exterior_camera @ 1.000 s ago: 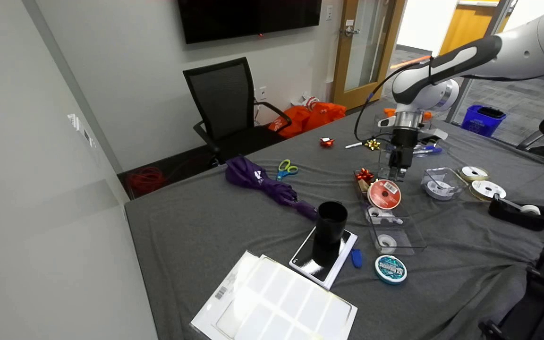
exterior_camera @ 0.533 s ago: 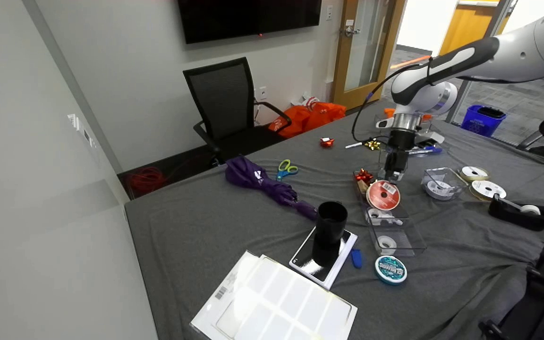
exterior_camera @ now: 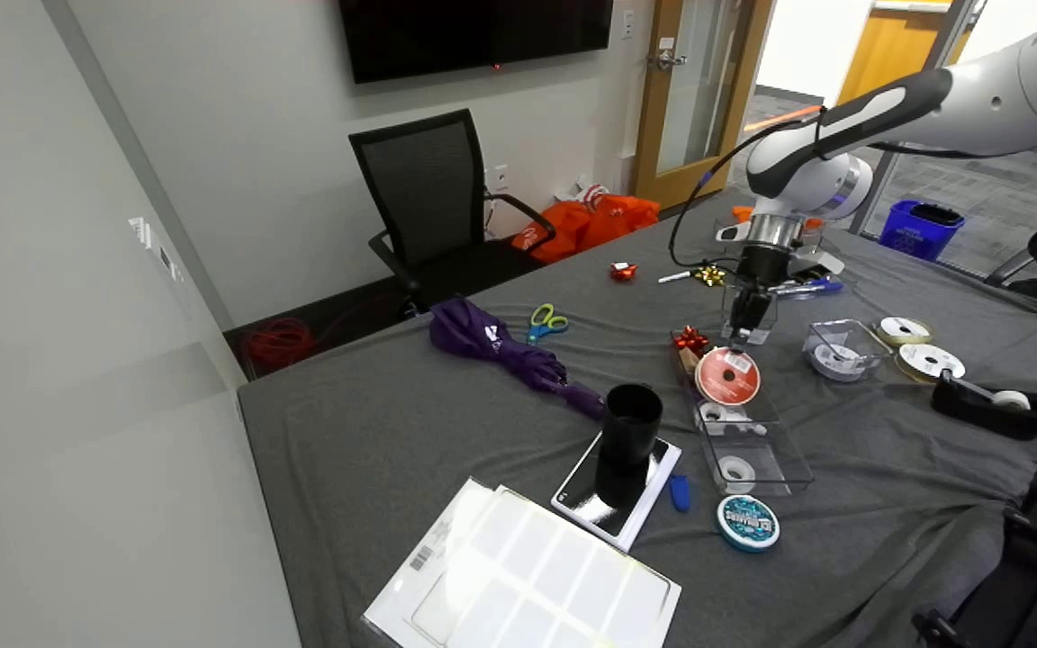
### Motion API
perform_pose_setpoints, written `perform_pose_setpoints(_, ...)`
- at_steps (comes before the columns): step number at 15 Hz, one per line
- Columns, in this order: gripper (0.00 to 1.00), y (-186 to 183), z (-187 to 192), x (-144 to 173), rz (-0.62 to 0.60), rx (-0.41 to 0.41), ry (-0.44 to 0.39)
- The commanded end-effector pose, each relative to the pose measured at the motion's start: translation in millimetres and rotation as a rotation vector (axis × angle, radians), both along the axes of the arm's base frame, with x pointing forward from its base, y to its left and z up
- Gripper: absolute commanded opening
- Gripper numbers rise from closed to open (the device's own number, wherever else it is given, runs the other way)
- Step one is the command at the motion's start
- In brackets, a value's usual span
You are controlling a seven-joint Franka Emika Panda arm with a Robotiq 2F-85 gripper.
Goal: Move the red disc to the empty container.
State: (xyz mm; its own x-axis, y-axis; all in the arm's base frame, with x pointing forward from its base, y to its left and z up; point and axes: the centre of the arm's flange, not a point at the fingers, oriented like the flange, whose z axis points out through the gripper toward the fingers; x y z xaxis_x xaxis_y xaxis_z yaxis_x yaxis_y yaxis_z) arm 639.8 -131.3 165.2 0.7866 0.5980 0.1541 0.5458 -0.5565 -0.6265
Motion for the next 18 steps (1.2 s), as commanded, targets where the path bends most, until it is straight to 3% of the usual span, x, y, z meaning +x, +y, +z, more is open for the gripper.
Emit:
perform_pose_setpoints(1,0.0,-2,-8,-1,-0.005,0.01,-0.02)
perform_pose_setpoints(9,0.0,-2,-3,-8,0.0,0.007,-0.008)
perform_pose_setpoints(18,0.0,6,78,-19,0.025,0.062,-0.038)
